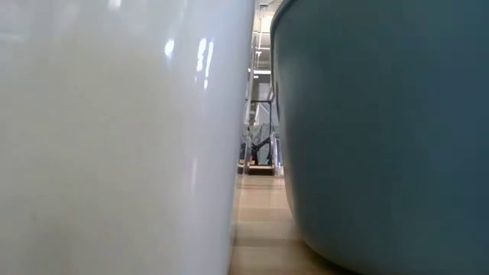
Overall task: Pick & Place Toothbrushes
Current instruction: Return to Home Position
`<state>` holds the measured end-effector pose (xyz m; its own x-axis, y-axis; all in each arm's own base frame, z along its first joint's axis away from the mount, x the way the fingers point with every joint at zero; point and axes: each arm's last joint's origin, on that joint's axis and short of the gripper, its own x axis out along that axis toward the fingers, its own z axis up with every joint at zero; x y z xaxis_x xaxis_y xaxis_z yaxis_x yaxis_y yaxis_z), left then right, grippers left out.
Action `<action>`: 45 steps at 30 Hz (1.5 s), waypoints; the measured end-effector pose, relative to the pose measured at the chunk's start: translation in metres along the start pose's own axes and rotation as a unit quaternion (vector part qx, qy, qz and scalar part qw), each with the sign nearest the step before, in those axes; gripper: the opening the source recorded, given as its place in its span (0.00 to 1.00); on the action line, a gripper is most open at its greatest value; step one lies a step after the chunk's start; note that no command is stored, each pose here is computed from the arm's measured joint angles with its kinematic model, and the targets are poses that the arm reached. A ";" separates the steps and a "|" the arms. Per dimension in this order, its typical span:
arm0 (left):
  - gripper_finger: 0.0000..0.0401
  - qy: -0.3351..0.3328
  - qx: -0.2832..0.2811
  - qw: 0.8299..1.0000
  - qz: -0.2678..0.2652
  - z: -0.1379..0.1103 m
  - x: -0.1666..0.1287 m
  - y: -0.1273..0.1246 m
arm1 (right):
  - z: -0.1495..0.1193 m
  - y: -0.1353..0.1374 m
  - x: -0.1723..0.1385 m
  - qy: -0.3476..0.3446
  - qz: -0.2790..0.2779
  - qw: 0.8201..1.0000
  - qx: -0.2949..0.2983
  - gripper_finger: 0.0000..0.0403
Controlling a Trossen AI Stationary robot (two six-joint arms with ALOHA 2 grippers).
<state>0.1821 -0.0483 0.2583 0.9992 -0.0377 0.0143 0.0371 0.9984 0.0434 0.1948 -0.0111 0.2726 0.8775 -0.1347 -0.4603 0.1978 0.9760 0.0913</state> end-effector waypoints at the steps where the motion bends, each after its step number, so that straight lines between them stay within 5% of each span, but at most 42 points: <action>1: 0.34 0.000 0.000 1.000 0.000 0.000 0.000 0.000 | -0.006 0.002 -0.002 -0.007 -0.004 1.000 0.001 0.56; 9: 0.34 0.000 0.000 1.000 0.000 0.000 0.000 0.000 | -0.036 0.016 -0.011 -0.087 -0.004 0.996 -0.015 0.56; 25: 0.34 0.000 0.000 1.000 0.000 0.000 0.000 0.000 | -0.089 0.012 -0.015 -0.088 0.035 0.996 0.003 0.56; 45: 0.34 0.000 0.000 1.000 0.000 0.000 0.000 0.000 | -0.133 -0.009 -0.042 -0.269 0.063 0.961 0.028 0.56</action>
<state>0.1820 -0.0483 0.2584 0.9992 -0.0385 0.0142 0.0378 0.9983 0.0440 0.0977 0.0084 0.1738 0.9918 -0.1002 0.0792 0.0855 0.9815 0.1712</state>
